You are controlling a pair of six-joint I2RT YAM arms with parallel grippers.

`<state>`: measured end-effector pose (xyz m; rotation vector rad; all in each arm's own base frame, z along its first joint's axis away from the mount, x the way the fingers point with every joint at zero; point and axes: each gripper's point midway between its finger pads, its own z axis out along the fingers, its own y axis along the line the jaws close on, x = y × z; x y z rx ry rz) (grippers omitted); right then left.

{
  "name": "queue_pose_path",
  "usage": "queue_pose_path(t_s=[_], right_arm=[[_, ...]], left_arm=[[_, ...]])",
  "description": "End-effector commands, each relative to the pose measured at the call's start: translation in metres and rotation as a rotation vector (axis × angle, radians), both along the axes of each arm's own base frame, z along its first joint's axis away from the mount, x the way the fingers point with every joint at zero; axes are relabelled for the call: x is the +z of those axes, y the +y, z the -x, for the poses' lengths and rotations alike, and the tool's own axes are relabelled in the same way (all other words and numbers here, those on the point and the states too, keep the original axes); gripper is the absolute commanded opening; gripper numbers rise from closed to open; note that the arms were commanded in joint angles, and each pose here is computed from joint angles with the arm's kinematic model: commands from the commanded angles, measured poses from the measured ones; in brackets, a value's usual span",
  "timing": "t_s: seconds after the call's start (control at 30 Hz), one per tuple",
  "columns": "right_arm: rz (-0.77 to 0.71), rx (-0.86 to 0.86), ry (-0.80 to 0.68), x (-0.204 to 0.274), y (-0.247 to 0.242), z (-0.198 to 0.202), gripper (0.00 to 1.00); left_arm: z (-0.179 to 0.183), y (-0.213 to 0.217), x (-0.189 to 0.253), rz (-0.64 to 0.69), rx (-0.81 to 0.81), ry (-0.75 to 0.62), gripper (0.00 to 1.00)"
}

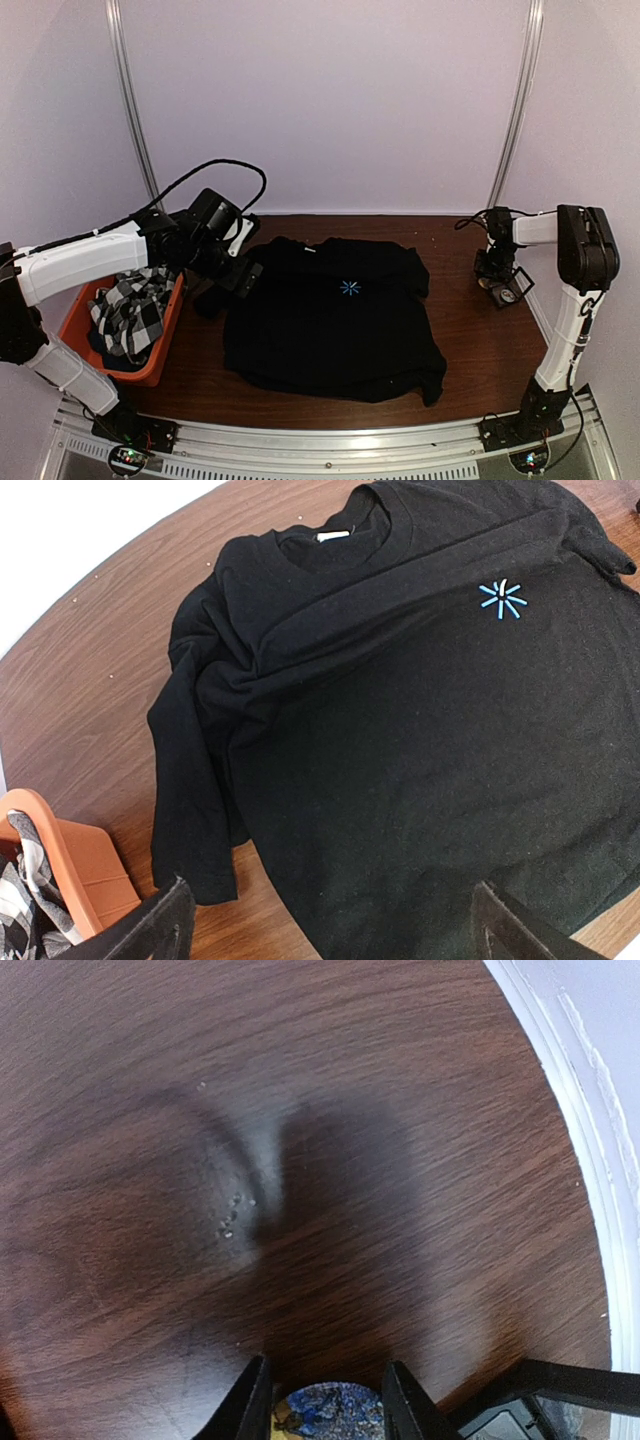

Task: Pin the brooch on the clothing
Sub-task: Move the brooch from the brooch box.

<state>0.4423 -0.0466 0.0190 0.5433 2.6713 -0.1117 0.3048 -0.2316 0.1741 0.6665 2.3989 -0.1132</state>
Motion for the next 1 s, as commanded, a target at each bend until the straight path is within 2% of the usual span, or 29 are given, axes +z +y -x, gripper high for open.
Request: queue_pose_path(t_s=[0.0, 0.4, 0.5, 0.67, 0.8, 0.97], right_arm=[[-0.066, 0.032, 0.153, -0.032, 0.028, 0.035, 0.36], [-0.056, 0.129, 0.126, -0.021, 0.082, 0.024, 0.36], [-0.041, 0.158, 0.125, -0.017, 0.094, 0.023, 0.44], [0.046, 0.153, 0.128, -0.005, 0.081, 0.027, 0.71], [0.065, 0.143, 0.126, 0.002, 0.075, 0.033, 0.74], [0.022, 0.083, 0.067, 0.01, 0.077, 0.042, 0.75]], left_arm=[[-0.002, -0.004, 0.0, 0.008, -0.014, -0.013, 0.98], [-0.002, -0.004, 0.0, 0.008, -0.014, -0.013, 0.98], [-0.001, -0.004, 0.0, 0.007, -0.014, -0.014, 0.98], [-0.001, -0.003, 0.001, 0.009, -0.013, -0.017, 0.98], [-0.001, -0.004, 0.003, 0.012, -0.017, -0.019, 0.98], [-0.001, -0.004, 0.002, 0.011, -0.016, -0.018, 0.98]])
